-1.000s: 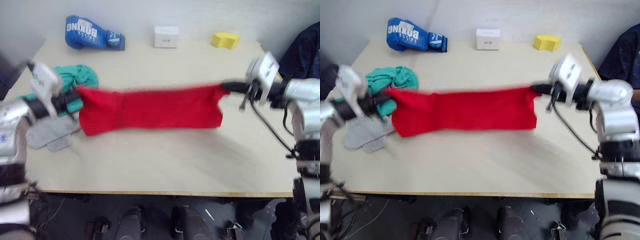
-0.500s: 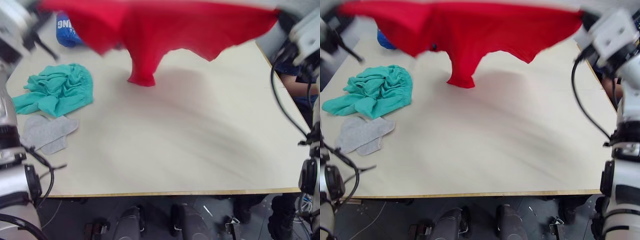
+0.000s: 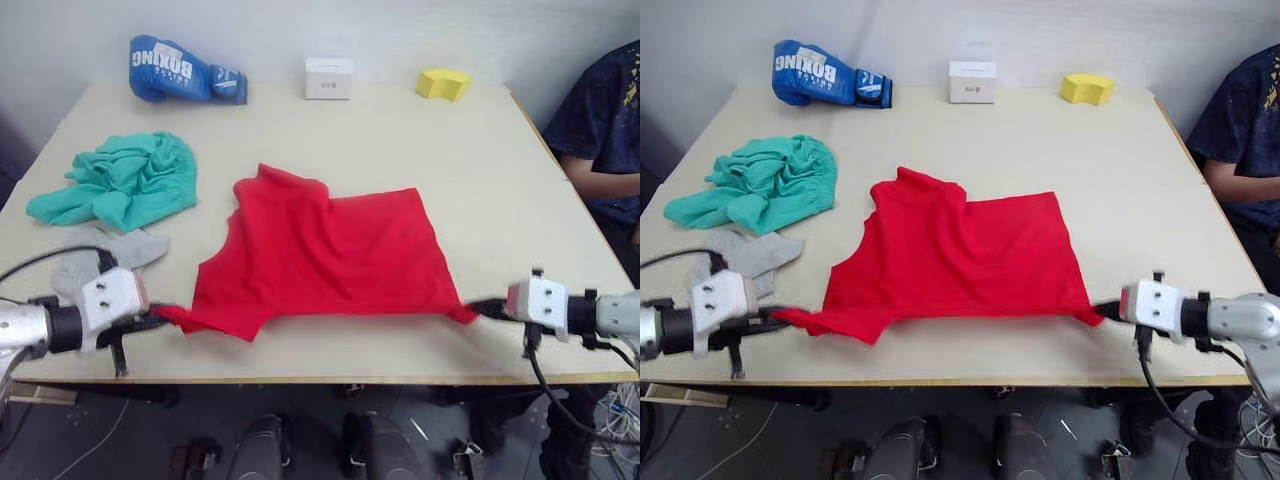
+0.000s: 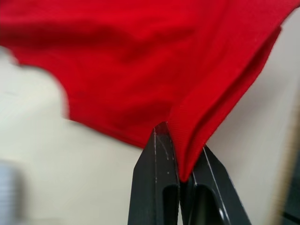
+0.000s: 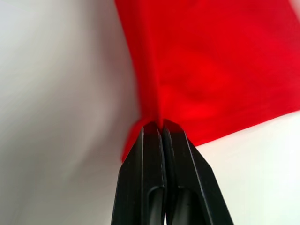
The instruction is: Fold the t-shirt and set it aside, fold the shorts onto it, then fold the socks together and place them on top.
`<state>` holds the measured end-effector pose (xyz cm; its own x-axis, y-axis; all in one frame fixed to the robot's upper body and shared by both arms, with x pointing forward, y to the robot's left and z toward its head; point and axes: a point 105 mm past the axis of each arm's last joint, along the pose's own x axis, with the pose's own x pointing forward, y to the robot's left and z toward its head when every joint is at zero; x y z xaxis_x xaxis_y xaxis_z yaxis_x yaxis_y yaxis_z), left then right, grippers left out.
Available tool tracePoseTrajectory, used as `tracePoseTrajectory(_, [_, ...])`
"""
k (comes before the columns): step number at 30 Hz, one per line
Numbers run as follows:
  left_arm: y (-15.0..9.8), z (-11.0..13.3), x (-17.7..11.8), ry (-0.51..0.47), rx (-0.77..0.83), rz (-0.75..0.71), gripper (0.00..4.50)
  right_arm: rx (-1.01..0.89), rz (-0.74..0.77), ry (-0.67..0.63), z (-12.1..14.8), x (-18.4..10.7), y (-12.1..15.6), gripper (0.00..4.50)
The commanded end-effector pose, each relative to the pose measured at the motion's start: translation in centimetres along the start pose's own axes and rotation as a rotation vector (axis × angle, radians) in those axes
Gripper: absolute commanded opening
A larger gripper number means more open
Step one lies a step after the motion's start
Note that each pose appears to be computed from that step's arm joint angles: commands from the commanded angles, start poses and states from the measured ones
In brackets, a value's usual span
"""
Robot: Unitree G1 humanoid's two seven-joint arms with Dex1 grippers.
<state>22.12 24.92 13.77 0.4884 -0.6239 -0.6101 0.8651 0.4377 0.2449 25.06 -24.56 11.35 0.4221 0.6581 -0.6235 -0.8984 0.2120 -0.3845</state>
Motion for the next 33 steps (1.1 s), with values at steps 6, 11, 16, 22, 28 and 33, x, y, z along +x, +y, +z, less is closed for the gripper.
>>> tracePoseTrajectory(6, [-2.6,-0.7,-0.8,0.115,-0.152,-0.114,0.0,0.237,0.186,0.146,-1.0,-0.8,4.3,0.02])
tracePoseTrajectory(11, [-2.2,-0.1,-0.5,0.099,-0.126,-0.105,0.0,0.244,0.156,0.136,-1.2,-0.8,4.5,0.02])
tracePoseTrajectory(16, [-0.7,0.6,-0.5,0.096,-0.065,-0.087,0.0,0.252,0.128,0.154,-2.3,-1.4,4.0,0.02])
tracePoseTrajectory(22, [1.4,1.0,0.7,0.131,0.005,-0.171,0.0,0.303,0.105,0.148,-3.6,-2.6,2.7,0.02])
tracePoseTrajectory(28, [3.5,1.0,1.8,0.171,0.006,-0.273,0.0,0.382,0.163,0.075,-2.1,-2.7,1.2,0.02])
tracePoseTrajectory(33, [3.7,0.5,2.0,0.215,0.003,-0.332,0.0,0.394,0.187,0.052,-1.0,-2.1,0.5,0.02])
